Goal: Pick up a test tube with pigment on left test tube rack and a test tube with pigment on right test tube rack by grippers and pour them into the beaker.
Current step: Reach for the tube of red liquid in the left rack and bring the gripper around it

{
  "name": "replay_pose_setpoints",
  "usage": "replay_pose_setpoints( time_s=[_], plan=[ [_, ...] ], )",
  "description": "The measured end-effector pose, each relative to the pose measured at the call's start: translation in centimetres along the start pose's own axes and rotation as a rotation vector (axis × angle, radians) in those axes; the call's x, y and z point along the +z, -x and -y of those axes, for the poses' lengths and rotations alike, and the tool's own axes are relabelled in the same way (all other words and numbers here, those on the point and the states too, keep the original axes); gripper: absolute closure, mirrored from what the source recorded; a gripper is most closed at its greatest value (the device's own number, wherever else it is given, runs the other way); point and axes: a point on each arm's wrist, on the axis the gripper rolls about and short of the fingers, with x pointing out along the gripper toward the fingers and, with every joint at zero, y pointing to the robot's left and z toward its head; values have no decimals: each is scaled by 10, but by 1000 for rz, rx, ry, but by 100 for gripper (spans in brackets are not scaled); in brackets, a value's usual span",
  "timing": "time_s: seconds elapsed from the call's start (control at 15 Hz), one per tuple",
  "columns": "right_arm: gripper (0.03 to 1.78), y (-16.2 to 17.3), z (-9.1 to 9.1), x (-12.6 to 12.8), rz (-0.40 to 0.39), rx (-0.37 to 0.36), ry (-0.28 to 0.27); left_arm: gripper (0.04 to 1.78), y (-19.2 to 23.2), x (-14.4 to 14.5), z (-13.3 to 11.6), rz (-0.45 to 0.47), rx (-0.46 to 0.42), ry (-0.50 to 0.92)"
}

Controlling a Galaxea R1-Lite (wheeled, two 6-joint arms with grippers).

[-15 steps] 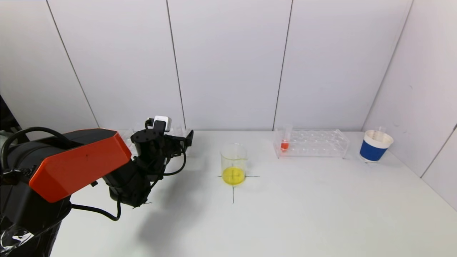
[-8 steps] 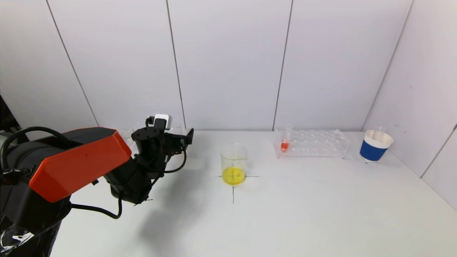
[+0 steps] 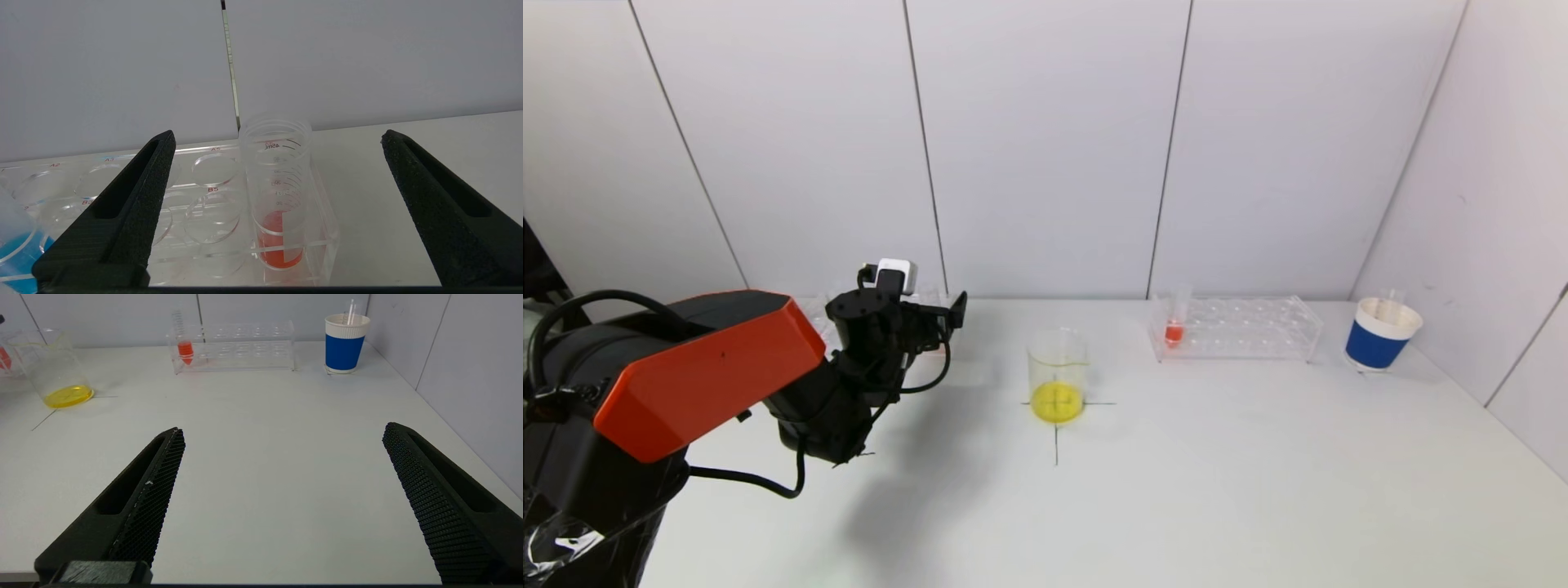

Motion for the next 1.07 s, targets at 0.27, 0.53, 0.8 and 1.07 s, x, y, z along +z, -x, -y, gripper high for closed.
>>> replay_pose_setpoints(
  time_s=[0.27, 0.53, 0.8, 1.07],
  plan=[
    [5, 0, 0, 0, 0, 0, 0, 6, 0, 0, 0, -1, 2, 0],
    [5, 0, 0, 0, 0, 0, 0, 30, 0, -2, 0, -4, 1, 0],
    [5, 0, 0, 0, 0, 0, 0, 94, 0, -2, 0, -3, 1, 0],
    [5, 0, 0, 0, 0, 0, 0, 139, -1, -2, 0, -1, 1, 0]
  ],
)
